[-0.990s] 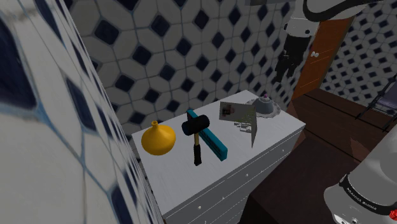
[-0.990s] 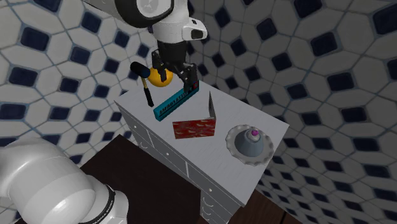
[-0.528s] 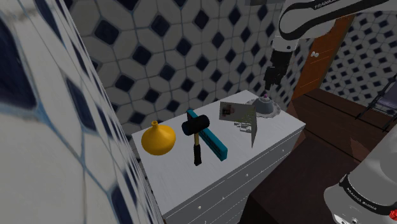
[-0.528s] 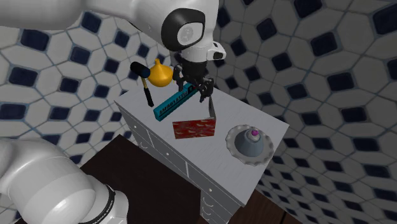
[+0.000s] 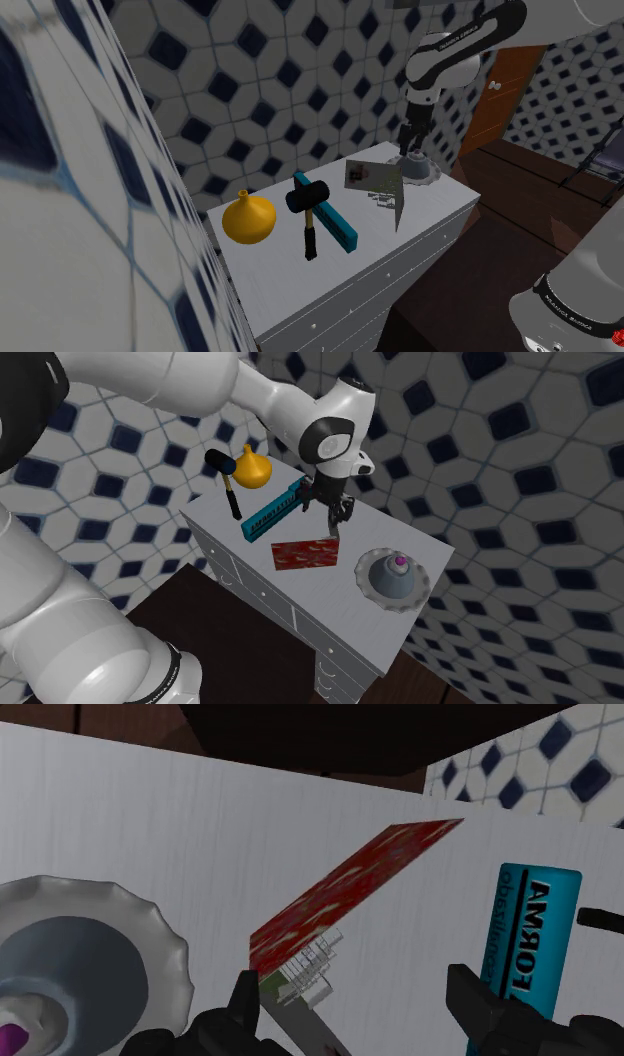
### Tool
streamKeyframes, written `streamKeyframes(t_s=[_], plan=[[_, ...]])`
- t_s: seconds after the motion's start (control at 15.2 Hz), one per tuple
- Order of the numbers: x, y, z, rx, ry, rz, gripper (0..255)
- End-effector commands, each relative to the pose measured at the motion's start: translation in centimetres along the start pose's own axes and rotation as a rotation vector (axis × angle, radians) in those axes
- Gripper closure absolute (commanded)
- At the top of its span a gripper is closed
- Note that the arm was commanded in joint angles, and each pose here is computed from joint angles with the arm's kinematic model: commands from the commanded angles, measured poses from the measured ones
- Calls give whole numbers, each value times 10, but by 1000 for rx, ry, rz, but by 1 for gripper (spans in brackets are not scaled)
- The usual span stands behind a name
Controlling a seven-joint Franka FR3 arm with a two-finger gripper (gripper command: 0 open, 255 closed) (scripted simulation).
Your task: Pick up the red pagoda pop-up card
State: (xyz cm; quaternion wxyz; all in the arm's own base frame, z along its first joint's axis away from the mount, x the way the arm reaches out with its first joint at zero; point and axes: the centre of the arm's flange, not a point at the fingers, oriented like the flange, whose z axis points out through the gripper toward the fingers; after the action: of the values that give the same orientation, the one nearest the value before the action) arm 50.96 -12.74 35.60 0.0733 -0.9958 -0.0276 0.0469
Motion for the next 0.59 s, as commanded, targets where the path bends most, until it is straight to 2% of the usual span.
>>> streamKeyframes(t_s=[0.0, 0.4, 0.53], plan=[[17, 15, 22, 11, -13, -3, 0], [63, 46, 80, 43, -49, -13, 0], [64, 48, 91, 43, -49, -13, 0]])
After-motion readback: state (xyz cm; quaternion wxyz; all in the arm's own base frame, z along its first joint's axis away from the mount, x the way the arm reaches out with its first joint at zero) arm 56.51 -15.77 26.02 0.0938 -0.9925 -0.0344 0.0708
